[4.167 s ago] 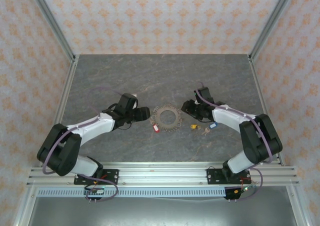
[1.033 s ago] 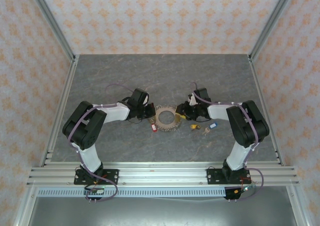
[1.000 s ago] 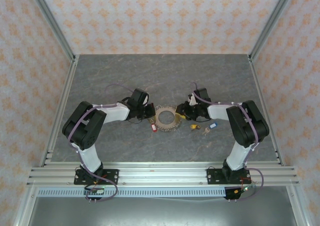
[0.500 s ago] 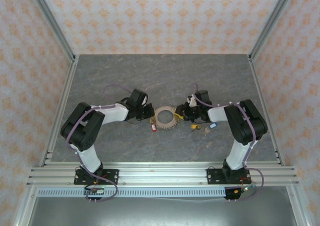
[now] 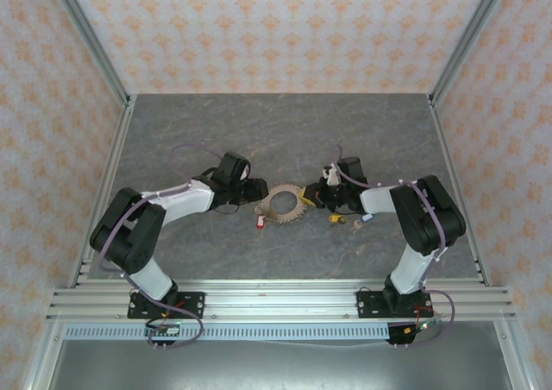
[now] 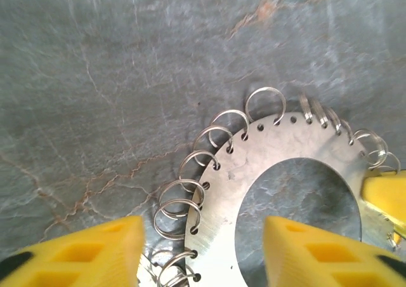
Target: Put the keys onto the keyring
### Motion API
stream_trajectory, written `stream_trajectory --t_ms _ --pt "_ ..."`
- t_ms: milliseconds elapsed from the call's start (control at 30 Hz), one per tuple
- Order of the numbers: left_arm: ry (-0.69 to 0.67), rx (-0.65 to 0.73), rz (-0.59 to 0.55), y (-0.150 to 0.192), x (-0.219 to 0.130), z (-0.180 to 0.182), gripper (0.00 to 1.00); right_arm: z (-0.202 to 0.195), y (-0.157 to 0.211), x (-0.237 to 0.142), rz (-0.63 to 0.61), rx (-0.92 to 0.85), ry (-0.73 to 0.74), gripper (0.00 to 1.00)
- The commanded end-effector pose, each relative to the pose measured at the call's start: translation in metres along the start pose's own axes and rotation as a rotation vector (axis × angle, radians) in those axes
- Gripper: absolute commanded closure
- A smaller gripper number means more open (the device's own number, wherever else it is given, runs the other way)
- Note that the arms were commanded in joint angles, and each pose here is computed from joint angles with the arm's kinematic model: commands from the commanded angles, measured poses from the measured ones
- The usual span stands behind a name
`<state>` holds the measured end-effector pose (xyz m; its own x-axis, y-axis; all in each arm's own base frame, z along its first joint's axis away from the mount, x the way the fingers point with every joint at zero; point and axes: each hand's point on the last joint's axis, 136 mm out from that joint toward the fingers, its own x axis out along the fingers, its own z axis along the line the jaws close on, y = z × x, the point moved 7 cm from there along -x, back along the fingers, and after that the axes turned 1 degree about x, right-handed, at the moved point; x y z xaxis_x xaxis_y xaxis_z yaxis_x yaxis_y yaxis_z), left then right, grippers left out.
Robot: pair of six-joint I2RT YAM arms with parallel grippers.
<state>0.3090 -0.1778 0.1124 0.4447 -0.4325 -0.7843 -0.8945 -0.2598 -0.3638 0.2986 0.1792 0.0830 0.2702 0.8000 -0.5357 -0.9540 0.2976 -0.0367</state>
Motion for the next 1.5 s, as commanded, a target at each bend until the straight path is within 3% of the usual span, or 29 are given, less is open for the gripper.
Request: stream_trajectory --t_ms 0,167,267,533,667,967,1300,1467 --pt "-0.066 0.006 -0.048 0.000 -0.021 0.006 0.37 0.024 -0.005 -0.015 -0.058 -0.038 -0.086 1.00" --pt "-0.033 -0.015 -0.126 -0.009 -0.056 0.003 0.19 0.057 -0.005 -0.036 -0.101 -0.088 -0.183 1.00" --pt "0.068 -0.026 -0.138 -0.015 -0.075 -0.006 0.12 0.078 -0.005 -0.049 -0.123 -0.138 -0.224 1.00" --pt "0.320 0.004 -0.088 -0.019 -0.102 -0.036 0.09 0.113 0.000 -0.072 -0.115 -0.255 -0.294 1.00" --pt "0.382 -0.006 -0.064 -0.022 -0.101 -0.045 0.13 0.126 0.001 -0.080 -0.116 -0.278 -0.328 1.00" --pt "0.478 0.007 -0.050 -0.028 -0.105 -0.059 0.42 0.137 0.006 -0.085 -0.067 -0.320 -0.360 1.00" --pt "0.508 0.048 -0.071 -0.034 -0.116 -0.068 0.42 0.145 0.009 -0.085 0.007 -0.371 -0.375 1.00" --pt "0.532 0.052 -0.067 -0.035 -0.119 -0.072 0.64 0.145 0.008 -0.084 0.020 -0.377 -0.370 1.00"
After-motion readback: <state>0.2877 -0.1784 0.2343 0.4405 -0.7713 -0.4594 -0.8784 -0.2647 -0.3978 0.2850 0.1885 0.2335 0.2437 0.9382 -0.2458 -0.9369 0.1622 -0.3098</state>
